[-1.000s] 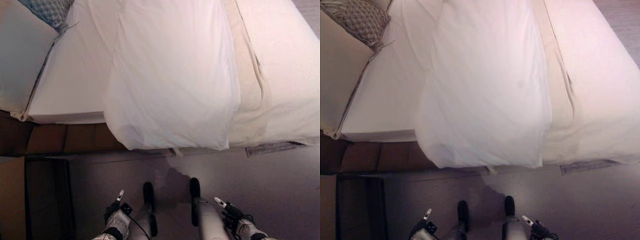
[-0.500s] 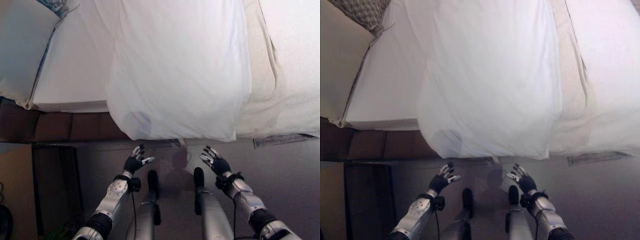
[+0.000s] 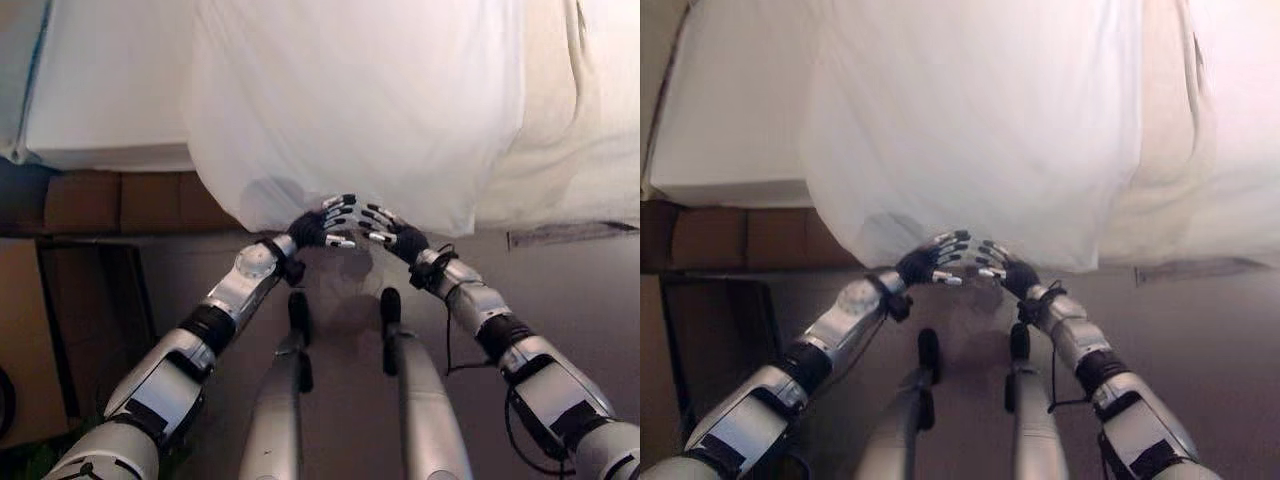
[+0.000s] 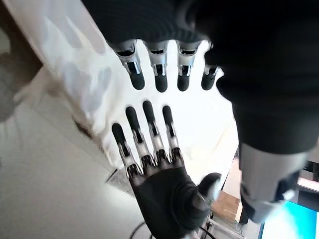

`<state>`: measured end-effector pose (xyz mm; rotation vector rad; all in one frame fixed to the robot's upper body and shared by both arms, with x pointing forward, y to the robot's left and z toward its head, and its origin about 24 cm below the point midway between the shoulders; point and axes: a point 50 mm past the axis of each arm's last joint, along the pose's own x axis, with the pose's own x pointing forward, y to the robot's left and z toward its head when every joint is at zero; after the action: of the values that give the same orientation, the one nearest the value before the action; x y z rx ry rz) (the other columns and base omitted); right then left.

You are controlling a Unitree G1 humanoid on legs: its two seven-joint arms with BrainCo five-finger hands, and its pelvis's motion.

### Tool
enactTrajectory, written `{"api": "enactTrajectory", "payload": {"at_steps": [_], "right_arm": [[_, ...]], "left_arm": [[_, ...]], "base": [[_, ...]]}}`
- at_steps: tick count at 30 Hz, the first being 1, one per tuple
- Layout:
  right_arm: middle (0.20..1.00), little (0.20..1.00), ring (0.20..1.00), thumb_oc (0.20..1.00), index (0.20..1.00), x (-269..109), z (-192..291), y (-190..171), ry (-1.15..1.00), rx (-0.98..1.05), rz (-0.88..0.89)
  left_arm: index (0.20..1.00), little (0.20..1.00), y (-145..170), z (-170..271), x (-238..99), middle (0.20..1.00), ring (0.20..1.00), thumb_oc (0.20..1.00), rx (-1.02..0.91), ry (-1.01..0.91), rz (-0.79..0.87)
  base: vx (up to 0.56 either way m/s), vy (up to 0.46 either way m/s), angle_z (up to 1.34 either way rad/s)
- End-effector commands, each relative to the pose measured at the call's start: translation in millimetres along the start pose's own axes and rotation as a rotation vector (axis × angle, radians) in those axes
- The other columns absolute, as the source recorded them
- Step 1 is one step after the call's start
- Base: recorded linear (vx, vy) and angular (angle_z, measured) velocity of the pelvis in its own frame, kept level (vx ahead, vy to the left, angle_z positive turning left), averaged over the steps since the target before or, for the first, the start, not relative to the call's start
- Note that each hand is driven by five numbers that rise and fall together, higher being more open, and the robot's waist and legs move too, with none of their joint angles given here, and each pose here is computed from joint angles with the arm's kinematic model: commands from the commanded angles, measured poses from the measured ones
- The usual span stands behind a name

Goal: Make the bed

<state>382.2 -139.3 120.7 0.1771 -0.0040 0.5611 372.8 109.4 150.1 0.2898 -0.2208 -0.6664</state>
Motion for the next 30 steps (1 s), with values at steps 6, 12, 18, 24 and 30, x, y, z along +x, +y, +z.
{"api": "enactTrajectory", "payload": {"at_steps": [6,12,18,24,30], "right_arm": [[1.000,1.000,1.000,1.000,1.000,24.8,54.7,1.5,-0.114,0.028,-0.010],[1.000,1.000,1.000,1.000,1.000,36.7,96.4,-4.5,-0.231,0.003,-0.186],[1.000,1.000,1.000,1.000,1.000,33.6,118.6,-24.1,-0.239,-0.042,-0.403],[1.000,1.000,1.000,1.000,1.000,17.1,131.1,-51.3,-0.234,-0.044,-0.672],[1.000,1.000,1.000,1.000,1.000,-18.7,128.5,-90.5,-0.192,-0.033,-0.939]], "left_arm": [[1.000,1.000,66.9,46.4,6.6,1.000,1.000,1.000,0.142,-0.055,0.267],[1.000,1.000,106.3,57.1,0.3,1.000,1.000,1.000,0.204,0.027,0.494],[1.000,1.000,128.5,60.4,-8.3,1.000,1.000,1.000,0.216,0.093,0.683],[1.000,1.000,143.0,61.3,-17.5,1.000,1.000,1.000,0.208,0.157,0.855],[1.000,1.000,153.0,43.7,-35.8,1.000,1.000,1.000,0.148,0.245,1.001]], "base": [[-0.04,0.011,-0.08],[0.00,0.000,0.00],[0.02,0.001,-0.02],[0.00,0.000,-0.01],[0.02,-0.038,0.09]]}}
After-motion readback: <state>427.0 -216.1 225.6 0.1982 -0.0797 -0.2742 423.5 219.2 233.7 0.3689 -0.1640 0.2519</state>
